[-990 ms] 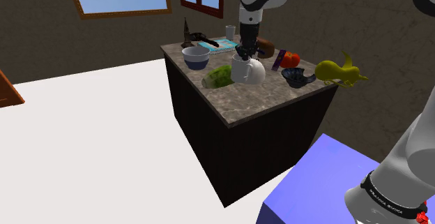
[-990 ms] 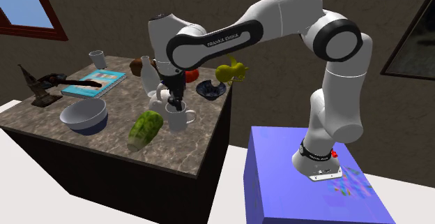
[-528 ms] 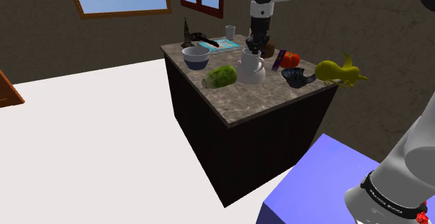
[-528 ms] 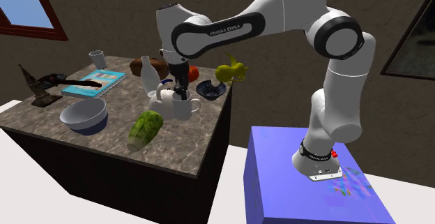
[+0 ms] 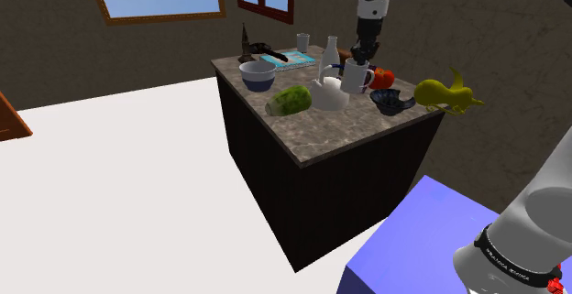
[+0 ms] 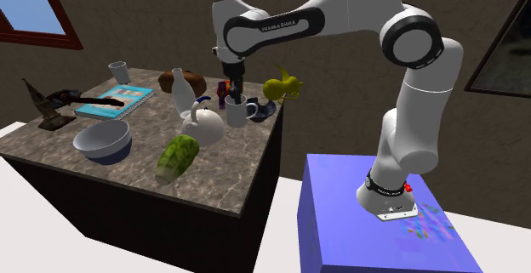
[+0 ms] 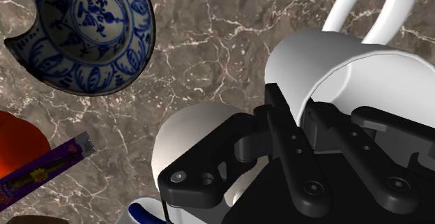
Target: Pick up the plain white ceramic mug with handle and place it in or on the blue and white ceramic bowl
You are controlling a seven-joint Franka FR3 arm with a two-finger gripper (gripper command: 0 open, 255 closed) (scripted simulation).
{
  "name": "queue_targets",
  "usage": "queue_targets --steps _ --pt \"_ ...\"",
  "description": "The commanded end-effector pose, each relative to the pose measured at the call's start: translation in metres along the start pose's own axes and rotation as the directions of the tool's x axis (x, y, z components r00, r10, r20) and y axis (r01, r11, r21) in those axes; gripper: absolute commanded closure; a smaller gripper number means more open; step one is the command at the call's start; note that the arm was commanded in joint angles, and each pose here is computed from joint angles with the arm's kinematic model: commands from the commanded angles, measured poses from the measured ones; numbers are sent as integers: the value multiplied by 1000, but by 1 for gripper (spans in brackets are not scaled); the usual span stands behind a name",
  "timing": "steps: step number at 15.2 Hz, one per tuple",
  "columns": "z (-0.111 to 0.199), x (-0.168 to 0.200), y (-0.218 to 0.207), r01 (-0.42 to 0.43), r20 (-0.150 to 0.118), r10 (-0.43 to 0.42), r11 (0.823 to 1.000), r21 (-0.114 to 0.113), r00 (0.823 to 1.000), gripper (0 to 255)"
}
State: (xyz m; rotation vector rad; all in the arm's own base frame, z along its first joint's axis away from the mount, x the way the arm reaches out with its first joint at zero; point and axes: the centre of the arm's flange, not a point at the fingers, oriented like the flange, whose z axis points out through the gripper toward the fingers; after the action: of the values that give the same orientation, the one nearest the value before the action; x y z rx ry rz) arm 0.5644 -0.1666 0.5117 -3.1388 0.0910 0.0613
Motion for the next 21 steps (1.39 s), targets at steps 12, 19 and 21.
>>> queue_targets --steps 12,19,21 --pt "-9 -47 169 1 0 -1 1000 0 1000 255" --pt "-8 -66 240 1 0 -1 1000 0 1000 255" --pt "3 -65 240 1 0 -1 1000 0 1000 255"
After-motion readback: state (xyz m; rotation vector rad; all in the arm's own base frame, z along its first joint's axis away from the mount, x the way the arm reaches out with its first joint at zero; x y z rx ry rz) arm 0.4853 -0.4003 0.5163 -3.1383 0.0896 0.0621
